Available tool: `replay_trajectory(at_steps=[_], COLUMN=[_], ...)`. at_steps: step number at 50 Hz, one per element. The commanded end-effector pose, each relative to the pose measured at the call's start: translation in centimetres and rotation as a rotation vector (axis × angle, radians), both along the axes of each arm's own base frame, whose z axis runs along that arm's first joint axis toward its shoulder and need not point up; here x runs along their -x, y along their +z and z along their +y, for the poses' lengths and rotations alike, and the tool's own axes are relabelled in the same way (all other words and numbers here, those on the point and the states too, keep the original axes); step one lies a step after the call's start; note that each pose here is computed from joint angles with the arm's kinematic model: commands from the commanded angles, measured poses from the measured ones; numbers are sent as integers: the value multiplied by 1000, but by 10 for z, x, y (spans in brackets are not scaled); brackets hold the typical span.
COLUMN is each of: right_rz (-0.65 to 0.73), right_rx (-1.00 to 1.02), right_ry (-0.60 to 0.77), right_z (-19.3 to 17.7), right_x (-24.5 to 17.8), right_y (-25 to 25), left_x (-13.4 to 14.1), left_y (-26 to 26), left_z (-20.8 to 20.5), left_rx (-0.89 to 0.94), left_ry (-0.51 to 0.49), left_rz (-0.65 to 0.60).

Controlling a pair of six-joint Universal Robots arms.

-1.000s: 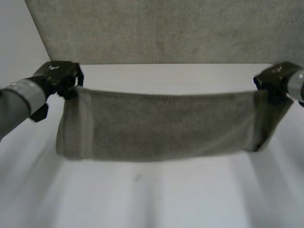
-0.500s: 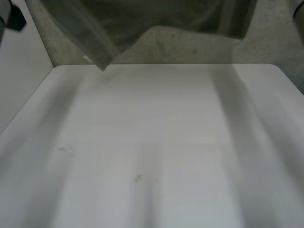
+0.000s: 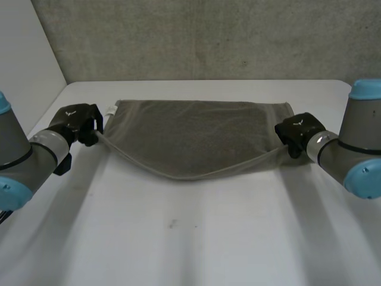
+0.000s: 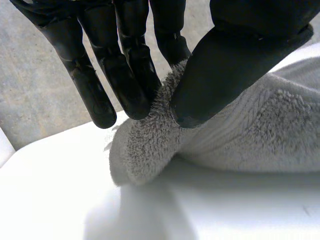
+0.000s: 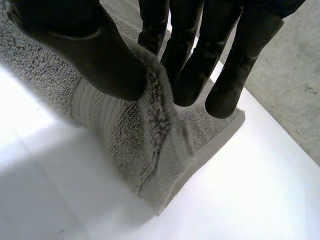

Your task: Fold the towel.

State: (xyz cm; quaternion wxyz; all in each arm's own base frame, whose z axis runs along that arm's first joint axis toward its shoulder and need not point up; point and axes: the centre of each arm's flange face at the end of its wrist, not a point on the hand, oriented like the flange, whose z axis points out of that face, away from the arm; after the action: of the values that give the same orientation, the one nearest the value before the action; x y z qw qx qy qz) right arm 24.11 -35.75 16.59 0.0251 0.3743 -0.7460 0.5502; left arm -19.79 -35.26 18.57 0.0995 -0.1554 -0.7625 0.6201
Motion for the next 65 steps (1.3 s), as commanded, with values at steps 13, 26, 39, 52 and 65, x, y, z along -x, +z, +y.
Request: replay_trajectory(at_steps=[13,26,39,52,65], right_rz=[136,149,137,104,107], right_rx=[31,98,83,214,278], right_ry=[-47,-58,-16,-20,-30], right_z=[83,82,0,-72,-94], right_x=[56,63,42,7,-10], right_y=[96,109,41,-2,-19], left_x=[-22,-20,-8,22,33], left_y=[86,83,20,-20,-30], left_z=[91,104,28,-56,-89], left_rx=[128,110,-69,-8,48], left_ry=[-78,-149,-168,-87,-62], left_rz=[-40,-24,-19,-64,-71])
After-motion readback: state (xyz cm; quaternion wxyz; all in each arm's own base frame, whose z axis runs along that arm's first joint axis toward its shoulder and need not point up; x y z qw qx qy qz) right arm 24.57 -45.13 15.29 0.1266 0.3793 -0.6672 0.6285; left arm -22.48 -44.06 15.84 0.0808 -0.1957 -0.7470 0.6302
